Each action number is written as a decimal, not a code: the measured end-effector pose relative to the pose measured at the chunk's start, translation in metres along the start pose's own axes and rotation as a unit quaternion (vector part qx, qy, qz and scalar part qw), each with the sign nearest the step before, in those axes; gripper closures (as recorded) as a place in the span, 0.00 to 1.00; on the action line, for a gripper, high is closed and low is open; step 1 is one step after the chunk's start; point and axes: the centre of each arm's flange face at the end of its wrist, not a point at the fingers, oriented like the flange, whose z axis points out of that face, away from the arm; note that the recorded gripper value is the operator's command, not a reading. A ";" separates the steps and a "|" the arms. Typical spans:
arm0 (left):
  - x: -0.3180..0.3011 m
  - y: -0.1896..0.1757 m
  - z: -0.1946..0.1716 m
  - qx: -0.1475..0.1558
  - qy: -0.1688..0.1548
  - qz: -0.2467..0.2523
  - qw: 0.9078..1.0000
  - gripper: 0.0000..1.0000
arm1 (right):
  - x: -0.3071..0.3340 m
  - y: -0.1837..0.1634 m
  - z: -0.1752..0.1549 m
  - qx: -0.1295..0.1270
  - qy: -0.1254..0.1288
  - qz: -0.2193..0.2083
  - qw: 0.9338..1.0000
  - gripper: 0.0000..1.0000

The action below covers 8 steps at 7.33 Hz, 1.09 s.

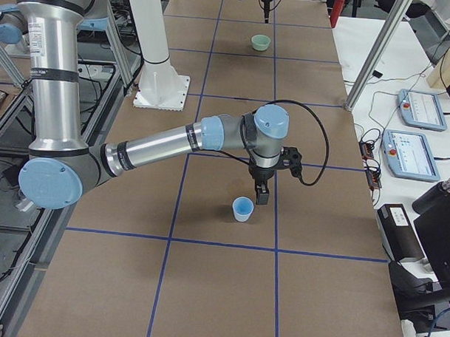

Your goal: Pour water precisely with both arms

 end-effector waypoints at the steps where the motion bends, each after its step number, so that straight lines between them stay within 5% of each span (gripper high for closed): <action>1: -0.025 -0.007 -0.026 -0.005 -0.018 0.030 0.999 0.00 | 0.005 0.001 0.006 -0.006 0.001 0.005 1.000 0.01; 3: -0.116 0.005 -0.060 -0.005 -0.041 0.060 0.997 0.00 | 0.023 0.008 0.017 -0.016 0.001 0.024 1.000 0.01; 5: -0.205 0.053 -0.074 0.001 -0.050 0.020 0.999 0.00 | 0.052 0.020 0.023 -0.007 -0.012 0.044 0.999 0.01; 7: -0.234 0.071 -0.071 -0.001 -0.047 -0.004 0.999 0.00 | 0.076 0.046 0.023 0.004 -0.065 0.056 0.996 0.01; 8: -0.238 0.073 -0.064 -0.007 -0.039 -0.007 0.999 0.00 | 0.085 0.056 0.026 0.004 -0.071 0.058 0.996 0.01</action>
